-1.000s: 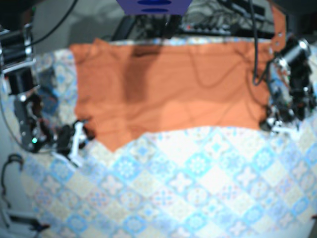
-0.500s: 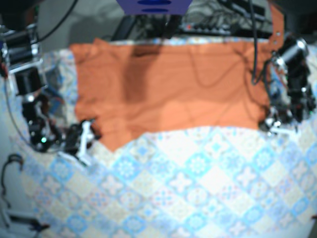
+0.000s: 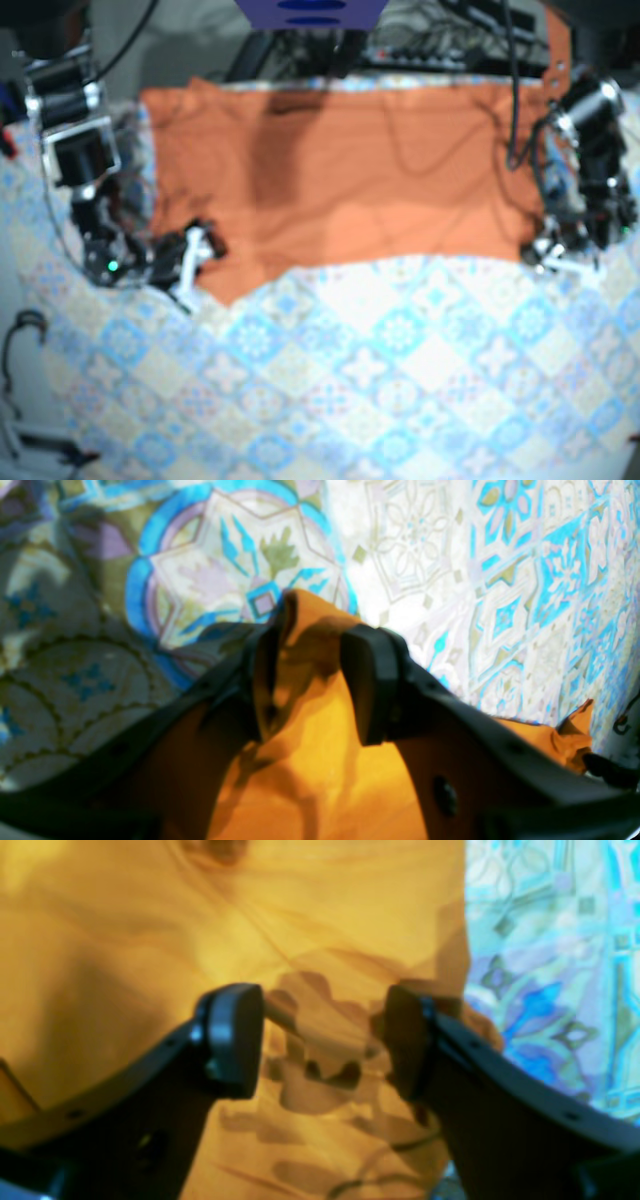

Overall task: Fold the T-shirt properly
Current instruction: 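Lower both open grippers around the hem corners, then close both grippers on the hem corners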

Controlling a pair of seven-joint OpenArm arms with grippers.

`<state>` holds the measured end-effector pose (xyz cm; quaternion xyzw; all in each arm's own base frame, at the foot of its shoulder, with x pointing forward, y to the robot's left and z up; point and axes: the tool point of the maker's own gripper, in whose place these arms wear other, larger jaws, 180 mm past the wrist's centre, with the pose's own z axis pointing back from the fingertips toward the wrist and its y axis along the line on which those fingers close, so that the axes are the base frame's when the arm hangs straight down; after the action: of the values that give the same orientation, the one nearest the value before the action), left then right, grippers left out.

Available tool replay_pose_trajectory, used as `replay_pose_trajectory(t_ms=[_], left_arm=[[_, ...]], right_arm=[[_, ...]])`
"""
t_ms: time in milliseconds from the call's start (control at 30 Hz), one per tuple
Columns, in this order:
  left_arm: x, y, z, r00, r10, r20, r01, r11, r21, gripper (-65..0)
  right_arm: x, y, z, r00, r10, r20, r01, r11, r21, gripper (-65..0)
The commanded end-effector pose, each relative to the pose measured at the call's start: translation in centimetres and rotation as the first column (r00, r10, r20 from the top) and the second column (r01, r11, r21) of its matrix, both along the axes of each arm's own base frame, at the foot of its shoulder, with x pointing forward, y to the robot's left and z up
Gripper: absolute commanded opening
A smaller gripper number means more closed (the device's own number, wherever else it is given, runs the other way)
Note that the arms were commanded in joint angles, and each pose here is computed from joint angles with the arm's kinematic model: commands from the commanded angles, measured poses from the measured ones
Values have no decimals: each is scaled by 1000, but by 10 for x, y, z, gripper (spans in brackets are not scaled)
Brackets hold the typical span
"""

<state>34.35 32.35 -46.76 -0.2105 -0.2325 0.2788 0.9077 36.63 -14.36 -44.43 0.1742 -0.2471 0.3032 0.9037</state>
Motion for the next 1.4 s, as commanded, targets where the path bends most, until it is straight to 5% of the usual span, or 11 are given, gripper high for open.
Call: replay_pose_trajectory(t_ms=[0,267,667,1367], left_arm=[[-4,-19,-7,998,-43,-38,42,999,-35,-397],[-10,-20,-12,998,-44,-51,42,998,-37,-397],[-11,-20,-12,998,-43,-52,41,999,-36,-397],[-20,-19,-18,997,-42,-71,40,999,-34,-397]], right_arm=[[19,-4,20,998,-10,63,9,1000,19,-237],[19,-21,7,996,0,84,6,998,-61,-231],[44,-40,13,990,-90,112,93,995,-20,-231],[47,2,10,993,-63,103,60,998,35,-231]])
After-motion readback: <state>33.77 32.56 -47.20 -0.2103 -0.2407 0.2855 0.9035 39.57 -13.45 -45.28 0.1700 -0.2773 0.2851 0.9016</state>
